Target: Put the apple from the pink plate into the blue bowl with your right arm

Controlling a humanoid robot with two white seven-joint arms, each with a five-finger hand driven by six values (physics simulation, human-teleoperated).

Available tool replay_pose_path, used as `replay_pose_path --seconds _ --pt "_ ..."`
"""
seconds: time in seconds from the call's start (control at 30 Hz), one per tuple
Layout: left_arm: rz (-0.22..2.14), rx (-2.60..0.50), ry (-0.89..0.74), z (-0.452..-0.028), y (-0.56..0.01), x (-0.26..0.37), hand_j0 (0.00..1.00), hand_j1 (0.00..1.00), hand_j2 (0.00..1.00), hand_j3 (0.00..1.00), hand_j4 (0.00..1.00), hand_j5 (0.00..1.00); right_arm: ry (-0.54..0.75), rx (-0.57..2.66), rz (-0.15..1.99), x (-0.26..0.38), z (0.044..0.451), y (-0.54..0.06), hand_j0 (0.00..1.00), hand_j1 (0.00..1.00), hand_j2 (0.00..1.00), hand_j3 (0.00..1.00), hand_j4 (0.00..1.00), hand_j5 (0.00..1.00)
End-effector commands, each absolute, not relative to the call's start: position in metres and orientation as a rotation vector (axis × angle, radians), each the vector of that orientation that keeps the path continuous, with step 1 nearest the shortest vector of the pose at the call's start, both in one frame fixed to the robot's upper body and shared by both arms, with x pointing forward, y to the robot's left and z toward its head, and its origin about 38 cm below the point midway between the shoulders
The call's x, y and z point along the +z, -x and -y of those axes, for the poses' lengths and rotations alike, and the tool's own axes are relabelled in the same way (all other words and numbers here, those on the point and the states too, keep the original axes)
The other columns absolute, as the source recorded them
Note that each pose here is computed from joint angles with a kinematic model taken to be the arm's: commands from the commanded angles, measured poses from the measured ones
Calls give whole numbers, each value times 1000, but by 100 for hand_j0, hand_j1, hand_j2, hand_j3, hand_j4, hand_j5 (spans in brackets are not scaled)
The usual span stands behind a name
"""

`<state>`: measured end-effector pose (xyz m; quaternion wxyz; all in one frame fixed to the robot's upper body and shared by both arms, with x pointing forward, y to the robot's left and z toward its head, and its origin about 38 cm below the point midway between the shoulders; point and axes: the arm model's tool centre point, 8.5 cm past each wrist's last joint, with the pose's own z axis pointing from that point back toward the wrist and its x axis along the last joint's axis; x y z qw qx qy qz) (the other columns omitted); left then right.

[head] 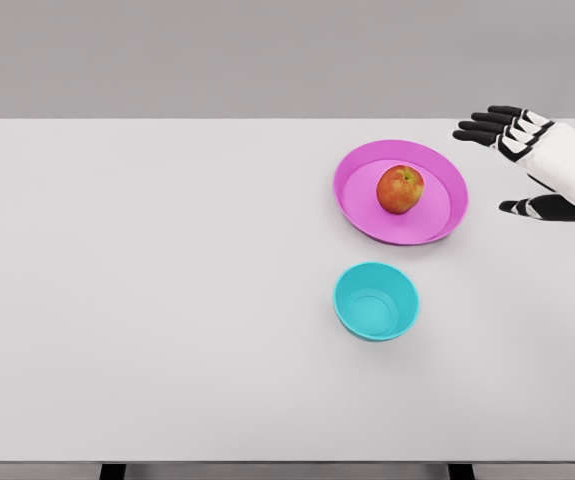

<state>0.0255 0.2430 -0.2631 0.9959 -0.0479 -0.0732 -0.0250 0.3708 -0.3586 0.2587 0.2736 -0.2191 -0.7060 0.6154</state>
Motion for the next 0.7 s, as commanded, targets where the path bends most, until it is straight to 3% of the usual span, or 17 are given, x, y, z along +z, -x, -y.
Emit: replay_pose_path --seconds 0.0,0.2,0.4,0.67 --pt "147 -50 96 -243 -26 -263 100 100 100 100 100 100 592 1641 1887 257 364 -373 100 100 100 100 100 100" --pt "147 -50 96 -243 -26 -263 100 100 100 100 100 100 610 1611 1856 252 374 -377 100 100 100 100 100 100" --pt "147 -50 96 -243 -26 -263 100 100 100 100 100 100 503 1904 1423 259 353 -407 100 100 100 100 100 100" --pt "147 -50 96 -243 -26 -263 100 100 100 100 100 100 458 1819 1467 263 319 -460 100 100 100 100 100 100"
